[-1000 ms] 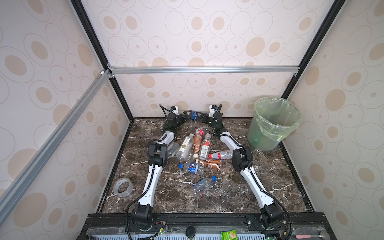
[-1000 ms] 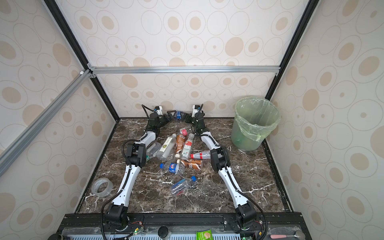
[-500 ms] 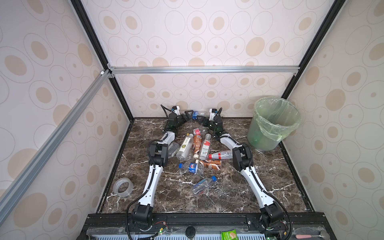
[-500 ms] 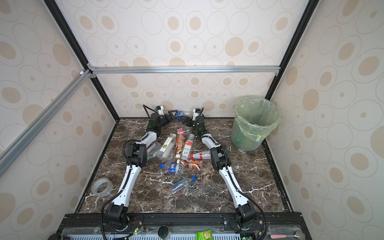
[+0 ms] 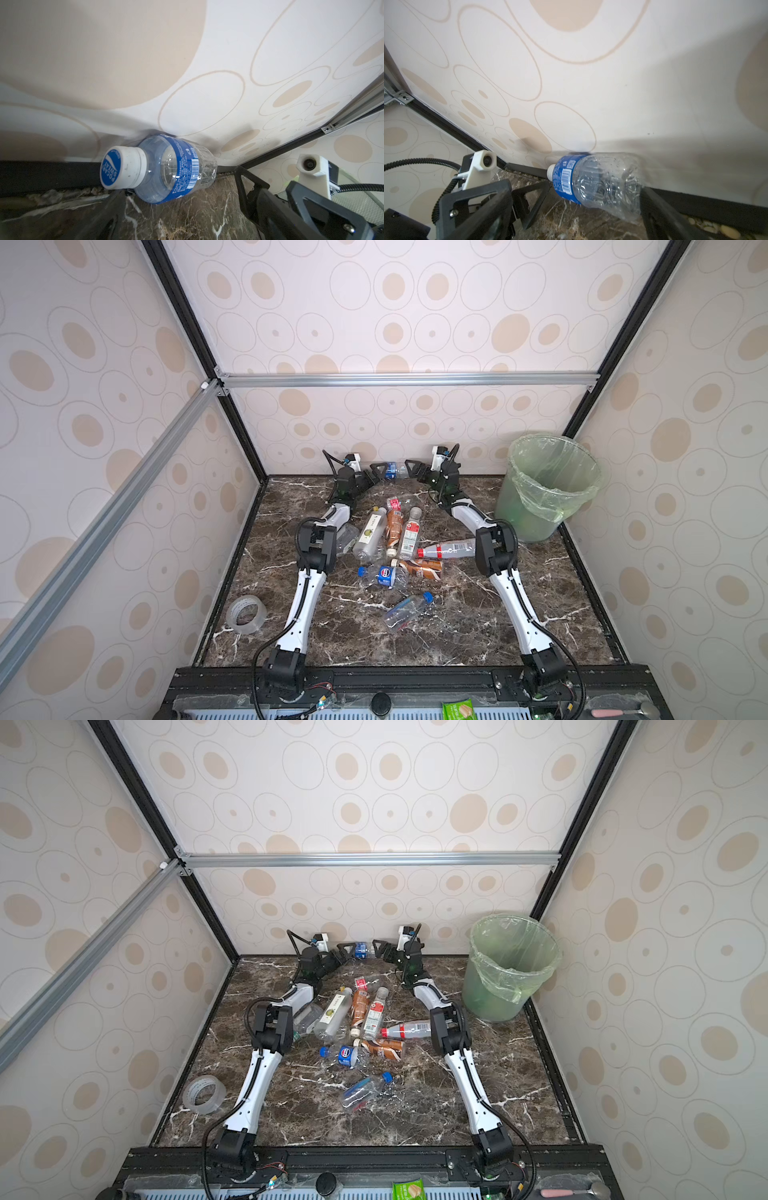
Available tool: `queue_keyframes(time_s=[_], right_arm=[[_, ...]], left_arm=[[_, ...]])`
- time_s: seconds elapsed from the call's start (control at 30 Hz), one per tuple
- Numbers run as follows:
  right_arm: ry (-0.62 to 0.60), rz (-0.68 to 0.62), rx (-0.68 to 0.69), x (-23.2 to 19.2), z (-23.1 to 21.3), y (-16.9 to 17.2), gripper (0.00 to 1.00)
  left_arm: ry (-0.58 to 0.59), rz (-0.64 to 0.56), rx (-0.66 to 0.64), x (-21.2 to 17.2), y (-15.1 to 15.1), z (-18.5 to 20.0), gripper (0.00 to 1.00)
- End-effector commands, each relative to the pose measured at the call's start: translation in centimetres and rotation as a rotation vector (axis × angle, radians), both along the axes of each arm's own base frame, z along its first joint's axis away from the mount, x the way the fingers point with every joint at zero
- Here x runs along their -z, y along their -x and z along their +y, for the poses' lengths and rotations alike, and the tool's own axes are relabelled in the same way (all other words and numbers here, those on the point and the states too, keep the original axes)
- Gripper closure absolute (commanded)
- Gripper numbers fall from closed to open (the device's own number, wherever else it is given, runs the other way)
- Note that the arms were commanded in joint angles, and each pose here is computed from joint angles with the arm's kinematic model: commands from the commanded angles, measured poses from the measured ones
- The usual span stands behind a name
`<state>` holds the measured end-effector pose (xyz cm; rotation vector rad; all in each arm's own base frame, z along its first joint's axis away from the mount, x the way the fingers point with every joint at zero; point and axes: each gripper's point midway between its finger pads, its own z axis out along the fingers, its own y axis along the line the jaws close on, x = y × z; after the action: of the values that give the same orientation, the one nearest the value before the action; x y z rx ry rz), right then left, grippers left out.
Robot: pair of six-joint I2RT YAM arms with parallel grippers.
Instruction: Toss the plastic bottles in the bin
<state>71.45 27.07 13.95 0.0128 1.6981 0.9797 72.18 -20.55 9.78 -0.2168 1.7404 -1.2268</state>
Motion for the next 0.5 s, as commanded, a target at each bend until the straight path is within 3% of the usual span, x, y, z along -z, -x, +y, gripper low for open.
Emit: queue_keyframes(time_s=[0.0,0.47], right_arm=[[-0.013,-0.032,-0.007,-1.7,0.4,-0.2,0.0],[-0.017,0.003,0.011,1.8,1.7,-0.4,0.0]], left_arm=[[-0.012,-0.094,0.002,-4.8,-0.1,0.9,0.01],[0.016,-0.121,-0.067,-3.4,-1.4,2.5,0.01]])
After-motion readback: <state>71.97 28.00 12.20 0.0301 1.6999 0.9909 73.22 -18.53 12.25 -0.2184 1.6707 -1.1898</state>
